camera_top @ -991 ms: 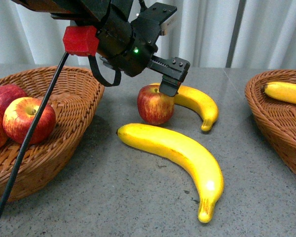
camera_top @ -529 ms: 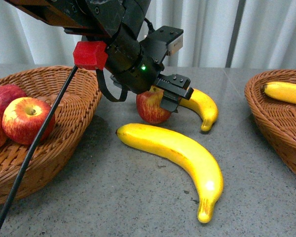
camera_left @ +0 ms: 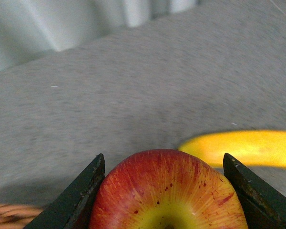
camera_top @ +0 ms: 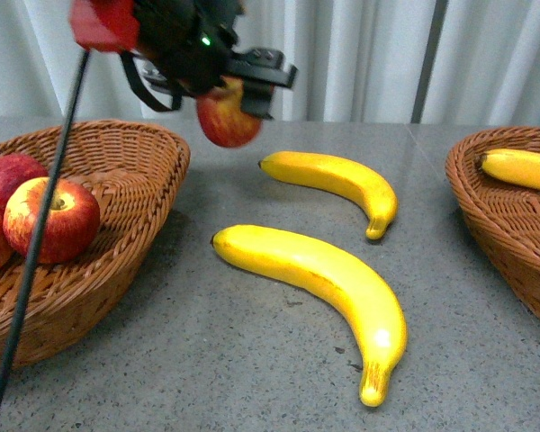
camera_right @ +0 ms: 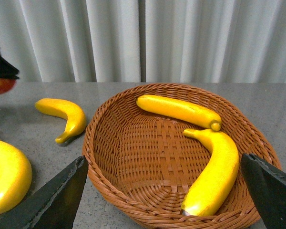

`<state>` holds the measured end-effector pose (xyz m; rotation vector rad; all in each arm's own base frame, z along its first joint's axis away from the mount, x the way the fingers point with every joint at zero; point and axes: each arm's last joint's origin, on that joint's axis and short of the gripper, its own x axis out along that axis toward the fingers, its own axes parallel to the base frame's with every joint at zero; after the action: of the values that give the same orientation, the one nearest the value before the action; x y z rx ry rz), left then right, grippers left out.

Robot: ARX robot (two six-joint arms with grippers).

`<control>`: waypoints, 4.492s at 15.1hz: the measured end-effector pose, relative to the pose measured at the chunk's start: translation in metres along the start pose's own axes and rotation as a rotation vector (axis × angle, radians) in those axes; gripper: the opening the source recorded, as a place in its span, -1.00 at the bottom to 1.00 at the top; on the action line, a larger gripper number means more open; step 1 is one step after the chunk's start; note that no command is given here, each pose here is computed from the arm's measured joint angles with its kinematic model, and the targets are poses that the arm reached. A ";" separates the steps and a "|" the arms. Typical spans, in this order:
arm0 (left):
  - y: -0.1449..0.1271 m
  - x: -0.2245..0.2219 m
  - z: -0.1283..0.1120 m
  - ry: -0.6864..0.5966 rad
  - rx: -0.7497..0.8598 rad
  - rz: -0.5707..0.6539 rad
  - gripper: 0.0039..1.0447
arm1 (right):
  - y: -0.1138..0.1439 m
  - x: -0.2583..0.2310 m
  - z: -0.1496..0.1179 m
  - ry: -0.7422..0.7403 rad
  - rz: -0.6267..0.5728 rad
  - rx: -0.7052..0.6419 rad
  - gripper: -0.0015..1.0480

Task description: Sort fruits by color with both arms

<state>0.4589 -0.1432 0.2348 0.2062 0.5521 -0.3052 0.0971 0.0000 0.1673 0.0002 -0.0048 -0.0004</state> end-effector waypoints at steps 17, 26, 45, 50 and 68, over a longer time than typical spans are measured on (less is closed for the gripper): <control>0.043 -0.027 -0.007 -0.170 -0.130 0.221 0.88 | 0.000 0.000 0.000 0.000 0.000 0.000 0.87; 0.045 -0.143 -0.144 -0.533 -0.199 0.301 -0.94 | 0.000 0.000 0.000 0.000 0.000 0.000 0.87; 0.016 -0.260 -0.251 -0.555 -0.203 0.307 -0.98 | 0.000 0.000 0.000 0.000 0.000 0.000 0.87; 0.013 -0.269 -0.254 -0.565 -0.201 0.308 -0.98 | 0.000 0.000 0.000 0.000 0.000 0.000 0.87; 0.004 -0.288 -0.269 -0.555 -0.204 0.306 -0.31 | 0.000 0.000 0.000 0.000 0.000 0.000 0.87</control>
<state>0.0973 0.0000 0.1676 0.0013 -0.0036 0.0000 0.0971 0.0000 0.1673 0.0002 -0.0051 -0.0004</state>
